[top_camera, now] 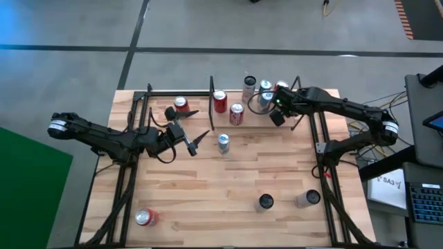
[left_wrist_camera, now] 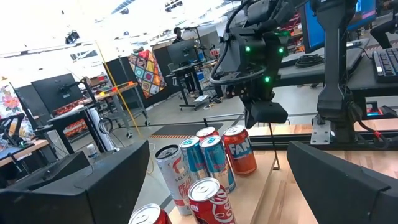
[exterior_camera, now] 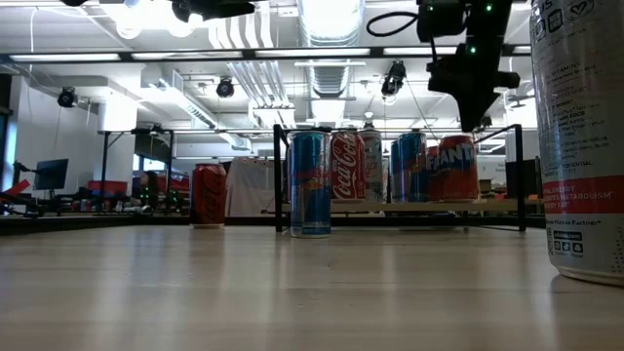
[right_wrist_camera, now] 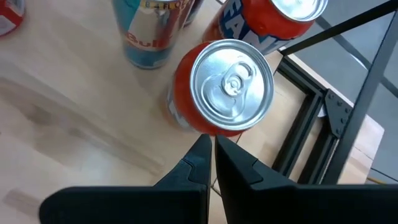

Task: Place canned beverage on shelf
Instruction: Put the red soda can on the shelf

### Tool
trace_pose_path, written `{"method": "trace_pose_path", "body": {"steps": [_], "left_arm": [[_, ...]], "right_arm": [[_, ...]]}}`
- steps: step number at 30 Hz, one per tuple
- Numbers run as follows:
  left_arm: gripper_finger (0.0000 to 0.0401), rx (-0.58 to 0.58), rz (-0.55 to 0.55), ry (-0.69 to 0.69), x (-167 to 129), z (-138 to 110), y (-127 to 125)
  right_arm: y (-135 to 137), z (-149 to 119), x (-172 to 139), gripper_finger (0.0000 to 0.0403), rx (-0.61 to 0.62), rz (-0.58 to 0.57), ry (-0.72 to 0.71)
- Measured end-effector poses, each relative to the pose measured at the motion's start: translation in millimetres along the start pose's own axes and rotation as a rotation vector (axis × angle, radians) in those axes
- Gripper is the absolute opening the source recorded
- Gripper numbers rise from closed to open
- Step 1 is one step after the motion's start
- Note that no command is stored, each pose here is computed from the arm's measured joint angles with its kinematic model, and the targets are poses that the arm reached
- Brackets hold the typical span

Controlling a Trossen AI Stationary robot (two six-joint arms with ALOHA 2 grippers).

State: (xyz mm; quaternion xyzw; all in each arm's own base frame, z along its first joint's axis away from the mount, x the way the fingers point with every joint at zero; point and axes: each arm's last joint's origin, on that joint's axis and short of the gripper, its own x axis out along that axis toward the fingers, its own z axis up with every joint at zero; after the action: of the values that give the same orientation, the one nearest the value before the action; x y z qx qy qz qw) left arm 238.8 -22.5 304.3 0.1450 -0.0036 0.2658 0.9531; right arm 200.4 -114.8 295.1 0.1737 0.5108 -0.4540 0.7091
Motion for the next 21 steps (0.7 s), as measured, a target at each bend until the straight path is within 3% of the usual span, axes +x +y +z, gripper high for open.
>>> {"method": "trace_pose_path", "body": {"steps": [11, 21], "left_arm": [[0.0366, 0.000, 0.000, 0.000, 0, 0, 0], [0.0366, 0.000, 0.000, 0.000, 0, 0, 0]], "right_arm": [[-16, 11, -29, 0.0012, 0.048, 0.019, 0.024], [-34, 18, -20, 0.0012, 0.021, -0.012, 0.028]]}}
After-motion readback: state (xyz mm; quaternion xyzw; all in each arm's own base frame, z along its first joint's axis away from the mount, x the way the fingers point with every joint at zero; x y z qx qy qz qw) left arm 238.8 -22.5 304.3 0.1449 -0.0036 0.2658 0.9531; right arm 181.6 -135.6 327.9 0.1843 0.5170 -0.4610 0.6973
